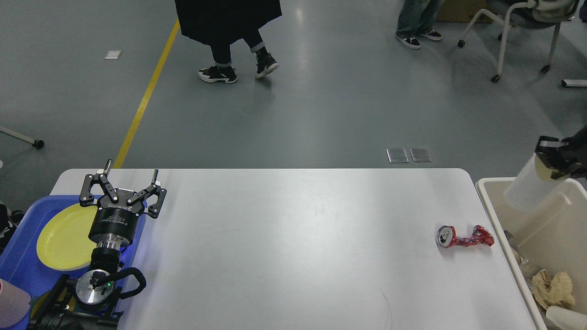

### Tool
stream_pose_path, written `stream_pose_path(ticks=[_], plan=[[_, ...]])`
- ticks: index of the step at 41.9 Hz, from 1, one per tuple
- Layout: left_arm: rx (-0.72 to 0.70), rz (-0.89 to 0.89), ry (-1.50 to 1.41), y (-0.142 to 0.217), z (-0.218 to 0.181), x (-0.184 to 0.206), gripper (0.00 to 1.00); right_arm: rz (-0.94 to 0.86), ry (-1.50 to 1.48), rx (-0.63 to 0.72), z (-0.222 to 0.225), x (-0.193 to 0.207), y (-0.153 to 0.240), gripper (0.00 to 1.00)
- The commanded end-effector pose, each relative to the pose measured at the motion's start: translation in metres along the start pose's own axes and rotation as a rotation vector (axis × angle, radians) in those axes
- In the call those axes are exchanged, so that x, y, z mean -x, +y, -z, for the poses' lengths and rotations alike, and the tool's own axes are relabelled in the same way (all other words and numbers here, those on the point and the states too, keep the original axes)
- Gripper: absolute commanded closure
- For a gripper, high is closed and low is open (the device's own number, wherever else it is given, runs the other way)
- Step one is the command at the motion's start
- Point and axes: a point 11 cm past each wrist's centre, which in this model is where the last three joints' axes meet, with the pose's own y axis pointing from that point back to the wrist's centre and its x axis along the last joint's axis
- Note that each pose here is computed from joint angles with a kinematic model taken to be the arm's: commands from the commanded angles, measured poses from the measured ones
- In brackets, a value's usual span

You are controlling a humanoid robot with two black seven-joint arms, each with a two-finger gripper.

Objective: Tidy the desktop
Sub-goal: 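Lift the paper cup and carry it into the white bin, then open the right gripper inside the bin to release the cup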

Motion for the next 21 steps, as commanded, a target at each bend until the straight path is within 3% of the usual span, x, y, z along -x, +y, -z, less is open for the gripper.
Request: stream_pose_path(ticks=[1, 10, 21], plan=[[0.0, 0.0, 0.0, 0.0, 0.0, 0.0, 0.04, -0.014, -0.103, 0.09, -0.057, -0.003, -0.052, 1.0], [0.0, 0.0, 0.0, 0.0, 0.0, 0.0, 0.04, -0.069, -0.224, 0.198, -0.123, 0.037, -0.147, 1.0], [0.0, 0.0, 0.0, 0.0, 0.0, 0.0, 0.04, -0.096, -0.275, 0.214, -0.137, 0.079, -0.229, 1.0]])
